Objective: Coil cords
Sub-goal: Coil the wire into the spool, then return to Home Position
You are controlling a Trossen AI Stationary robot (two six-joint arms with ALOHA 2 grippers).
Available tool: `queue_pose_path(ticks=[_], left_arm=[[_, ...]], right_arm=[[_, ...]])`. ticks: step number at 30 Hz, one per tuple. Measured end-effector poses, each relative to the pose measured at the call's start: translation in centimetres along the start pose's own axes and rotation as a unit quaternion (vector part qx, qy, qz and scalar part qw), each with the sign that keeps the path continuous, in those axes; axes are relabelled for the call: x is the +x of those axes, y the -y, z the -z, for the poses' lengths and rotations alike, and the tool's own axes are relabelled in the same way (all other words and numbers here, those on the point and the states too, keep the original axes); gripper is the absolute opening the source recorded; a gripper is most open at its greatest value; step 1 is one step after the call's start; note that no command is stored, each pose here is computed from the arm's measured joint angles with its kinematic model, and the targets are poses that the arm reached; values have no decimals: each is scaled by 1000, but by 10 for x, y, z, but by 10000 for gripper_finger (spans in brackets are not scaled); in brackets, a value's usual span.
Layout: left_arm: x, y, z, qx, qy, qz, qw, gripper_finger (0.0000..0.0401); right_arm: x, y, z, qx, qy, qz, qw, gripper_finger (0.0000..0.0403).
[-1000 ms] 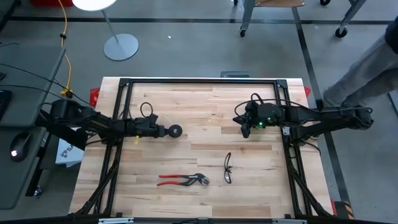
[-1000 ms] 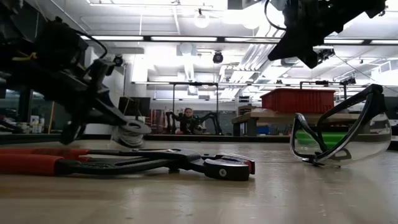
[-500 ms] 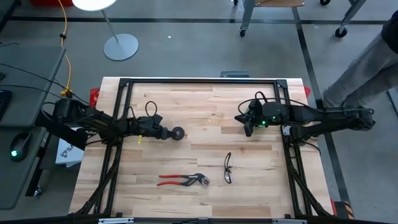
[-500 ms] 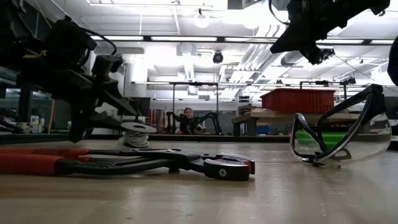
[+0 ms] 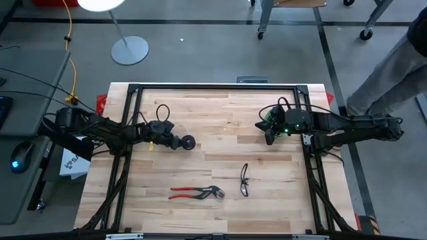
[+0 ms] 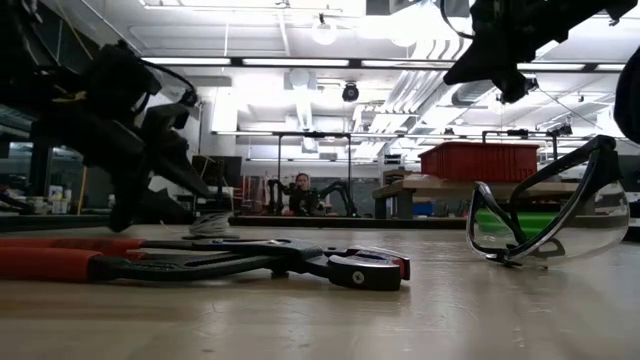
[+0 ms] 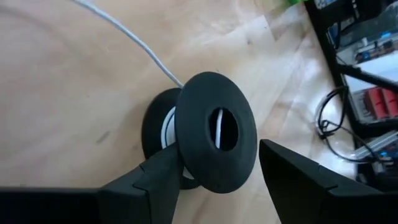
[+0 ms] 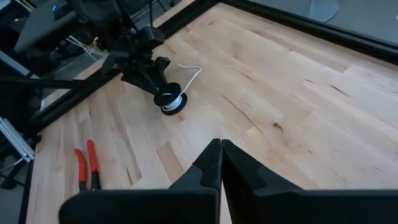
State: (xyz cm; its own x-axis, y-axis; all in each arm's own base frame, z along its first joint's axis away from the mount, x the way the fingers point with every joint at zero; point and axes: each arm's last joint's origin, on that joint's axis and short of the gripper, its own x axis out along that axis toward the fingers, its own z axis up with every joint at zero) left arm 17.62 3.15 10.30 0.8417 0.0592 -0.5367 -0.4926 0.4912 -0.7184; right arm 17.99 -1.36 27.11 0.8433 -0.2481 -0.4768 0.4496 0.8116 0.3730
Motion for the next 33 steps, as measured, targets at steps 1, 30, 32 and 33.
queue_pose_path(ticks=[1,30,32,33], left_arm=[[0,-1,-1,7,2,-2,1000,207],[-42,41,-52,131,57,73,987,195],[-53,53,-61,174,65,60,981,188],[-58,58,-64,189,76,57,977,185]], right_arm=[[0,0,0,3,0,2,1000,0],[0,2,0,30,3,19,999,0],[0,4,-1,38,8,26,999,0],[0,5,-2,41,11,28,999,0]])
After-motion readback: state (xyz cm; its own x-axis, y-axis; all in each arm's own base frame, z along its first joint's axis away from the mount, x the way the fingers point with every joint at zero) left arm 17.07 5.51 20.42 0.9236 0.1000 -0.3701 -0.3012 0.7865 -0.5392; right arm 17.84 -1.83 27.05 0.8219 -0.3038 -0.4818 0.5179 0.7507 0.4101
